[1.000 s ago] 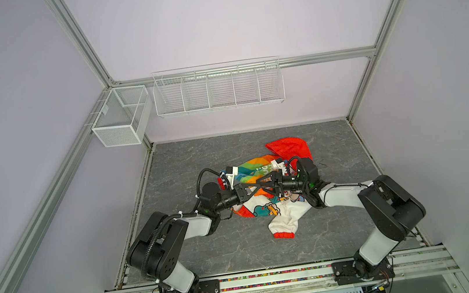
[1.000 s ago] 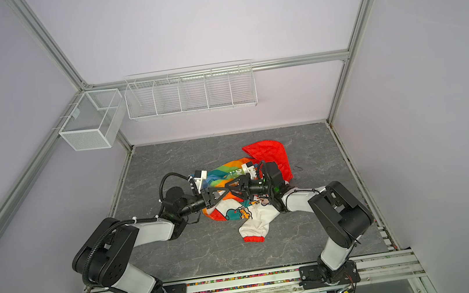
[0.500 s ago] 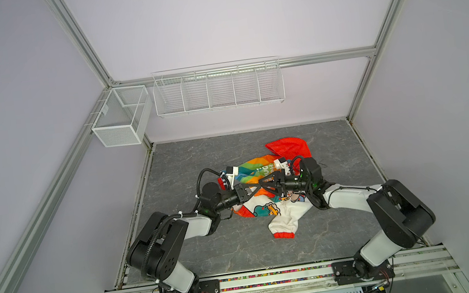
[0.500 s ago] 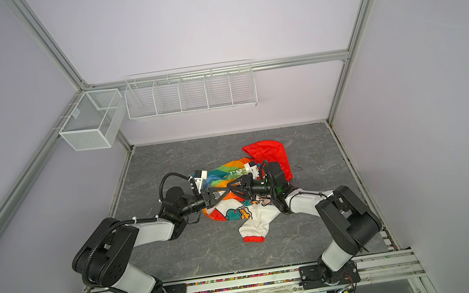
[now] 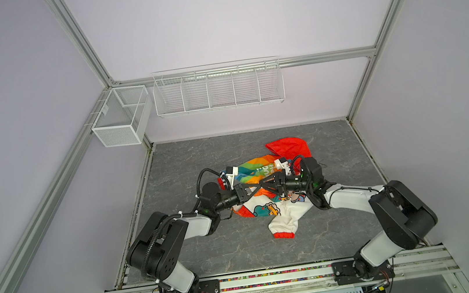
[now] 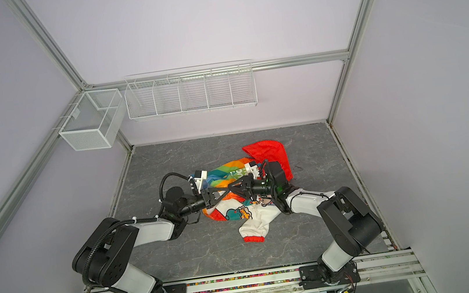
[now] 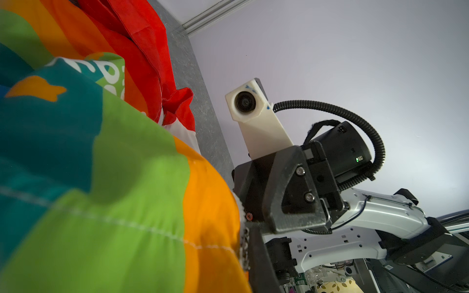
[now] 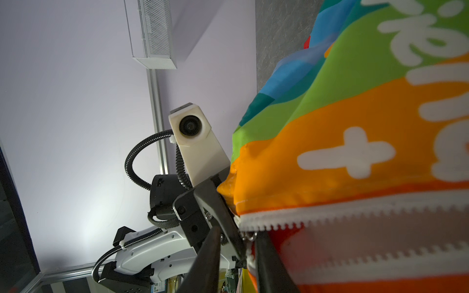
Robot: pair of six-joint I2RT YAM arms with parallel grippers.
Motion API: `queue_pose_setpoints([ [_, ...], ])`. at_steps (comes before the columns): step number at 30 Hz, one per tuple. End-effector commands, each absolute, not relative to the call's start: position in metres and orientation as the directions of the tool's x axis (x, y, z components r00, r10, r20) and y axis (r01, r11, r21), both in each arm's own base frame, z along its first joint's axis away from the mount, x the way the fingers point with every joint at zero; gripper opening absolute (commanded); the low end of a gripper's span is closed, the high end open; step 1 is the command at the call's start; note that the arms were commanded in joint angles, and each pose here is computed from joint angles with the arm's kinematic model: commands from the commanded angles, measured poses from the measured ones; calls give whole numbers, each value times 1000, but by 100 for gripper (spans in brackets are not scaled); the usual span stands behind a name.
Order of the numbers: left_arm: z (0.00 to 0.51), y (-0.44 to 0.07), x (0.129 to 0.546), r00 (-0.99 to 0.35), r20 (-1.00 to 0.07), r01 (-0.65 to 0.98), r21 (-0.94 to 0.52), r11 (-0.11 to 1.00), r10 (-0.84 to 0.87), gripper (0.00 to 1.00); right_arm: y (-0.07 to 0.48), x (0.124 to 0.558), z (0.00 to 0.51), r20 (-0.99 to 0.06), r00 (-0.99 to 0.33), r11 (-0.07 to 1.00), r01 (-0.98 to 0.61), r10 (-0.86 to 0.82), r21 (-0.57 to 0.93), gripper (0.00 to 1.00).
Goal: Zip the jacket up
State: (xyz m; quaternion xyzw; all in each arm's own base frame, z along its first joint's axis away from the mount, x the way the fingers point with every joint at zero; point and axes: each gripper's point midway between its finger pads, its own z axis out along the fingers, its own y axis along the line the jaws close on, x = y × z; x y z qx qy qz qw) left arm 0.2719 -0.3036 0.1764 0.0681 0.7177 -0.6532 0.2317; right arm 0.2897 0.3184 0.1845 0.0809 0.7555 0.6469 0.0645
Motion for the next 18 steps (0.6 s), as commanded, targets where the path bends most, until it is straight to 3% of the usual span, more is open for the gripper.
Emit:
queue_pose_setpoints([
  [1, 184, -304, 275, -876, -433, 415, -901, 125, -215, 6, 321, 286, 200, -28, -984, 116, -7, 178, 993, 23],
  [18, 186, -303, 276, -879, -417, 403, -909, 106, -232, 7, 321, 288, 189, -6, -982, 134, 19, 187, 991, 7],
])
